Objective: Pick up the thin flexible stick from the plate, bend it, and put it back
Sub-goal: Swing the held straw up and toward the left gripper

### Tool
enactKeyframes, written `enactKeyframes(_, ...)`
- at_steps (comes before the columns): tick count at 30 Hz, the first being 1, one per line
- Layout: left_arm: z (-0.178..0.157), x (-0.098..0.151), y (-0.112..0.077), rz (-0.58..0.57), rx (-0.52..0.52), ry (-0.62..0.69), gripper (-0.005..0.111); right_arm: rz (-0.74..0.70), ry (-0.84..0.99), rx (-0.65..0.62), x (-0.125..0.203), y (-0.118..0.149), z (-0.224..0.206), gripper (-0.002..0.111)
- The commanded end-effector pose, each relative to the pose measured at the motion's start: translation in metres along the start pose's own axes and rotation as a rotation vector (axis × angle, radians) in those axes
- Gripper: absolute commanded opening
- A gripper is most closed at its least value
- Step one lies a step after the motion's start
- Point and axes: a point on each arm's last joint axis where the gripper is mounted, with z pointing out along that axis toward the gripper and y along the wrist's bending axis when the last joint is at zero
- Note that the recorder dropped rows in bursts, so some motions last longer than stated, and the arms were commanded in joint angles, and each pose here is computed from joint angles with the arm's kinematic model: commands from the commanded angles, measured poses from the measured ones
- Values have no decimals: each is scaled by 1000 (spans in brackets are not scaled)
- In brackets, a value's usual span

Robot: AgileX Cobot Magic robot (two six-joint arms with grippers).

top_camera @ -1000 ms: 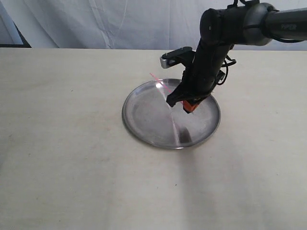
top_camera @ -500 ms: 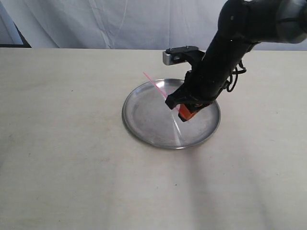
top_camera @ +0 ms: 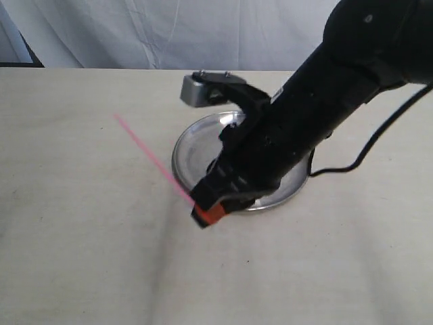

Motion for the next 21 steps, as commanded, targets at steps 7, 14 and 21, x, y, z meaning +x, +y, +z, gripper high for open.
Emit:
enactKeyframes(7,-1,-6,-12,-394,158,-49,0,-188,-49,-260,16,61,13,-1)
enactKeyframes(14,-3,-11,-18,-514,240,-73,0,-244,-192,-311,5,74,15,-1)
enactKeyframes(21,-5,-10,-26,-564,322,-40,0,-203,-242,-289,-3,70,23,-1)
